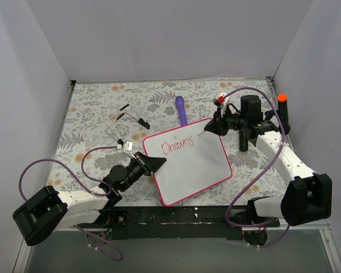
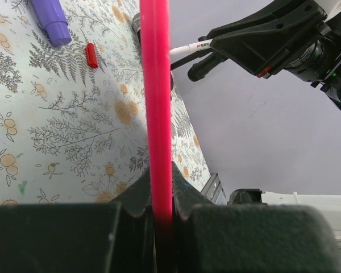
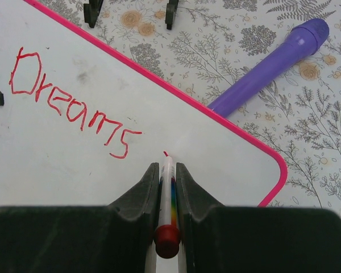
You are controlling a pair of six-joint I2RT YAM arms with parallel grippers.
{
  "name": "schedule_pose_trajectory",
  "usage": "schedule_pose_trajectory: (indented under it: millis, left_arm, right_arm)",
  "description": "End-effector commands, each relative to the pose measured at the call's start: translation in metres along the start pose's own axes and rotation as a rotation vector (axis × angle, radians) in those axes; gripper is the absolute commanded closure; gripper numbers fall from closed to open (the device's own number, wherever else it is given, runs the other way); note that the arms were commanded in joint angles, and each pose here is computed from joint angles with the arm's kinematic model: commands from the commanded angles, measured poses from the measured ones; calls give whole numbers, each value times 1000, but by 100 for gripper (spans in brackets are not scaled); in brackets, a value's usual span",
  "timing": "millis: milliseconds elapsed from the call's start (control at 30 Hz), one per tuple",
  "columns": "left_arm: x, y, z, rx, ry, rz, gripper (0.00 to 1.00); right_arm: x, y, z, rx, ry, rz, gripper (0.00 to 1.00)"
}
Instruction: Write a sentence on the whiteboard
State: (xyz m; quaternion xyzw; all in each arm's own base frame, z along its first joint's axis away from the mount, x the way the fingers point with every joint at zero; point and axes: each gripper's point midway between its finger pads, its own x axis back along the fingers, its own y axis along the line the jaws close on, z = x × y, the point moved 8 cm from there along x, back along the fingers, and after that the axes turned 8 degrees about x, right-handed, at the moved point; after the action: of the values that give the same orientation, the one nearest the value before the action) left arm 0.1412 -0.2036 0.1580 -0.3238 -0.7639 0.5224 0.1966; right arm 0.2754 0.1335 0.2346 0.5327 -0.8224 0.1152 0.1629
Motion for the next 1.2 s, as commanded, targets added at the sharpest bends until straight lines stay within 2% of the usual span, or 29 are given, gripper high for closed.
schedule_pose_trajectory:
  millis: [0,267,533,833,1167]
  left_arm:
    - [-6,-47,-18,14,-82,222,100]
    - [-6,-46,-18,11,-79,220,100]
    - [-6,-46,-18,12,-79,220,100]
    - [-7,-46,-17,13,-73,221,100]
    - [-7,-46,-17,13,-73,223,100]
  right_arm:
    - [-2,-9,-3,18,2,65,99]
    - [3,-20,-5,12,21,148,99]
    - [2,-12,-13,22,-19,51,99]
    - [0,-19,-27,21,-46,66,99]
    - [-1,-13,-13,1,-17,45,99]
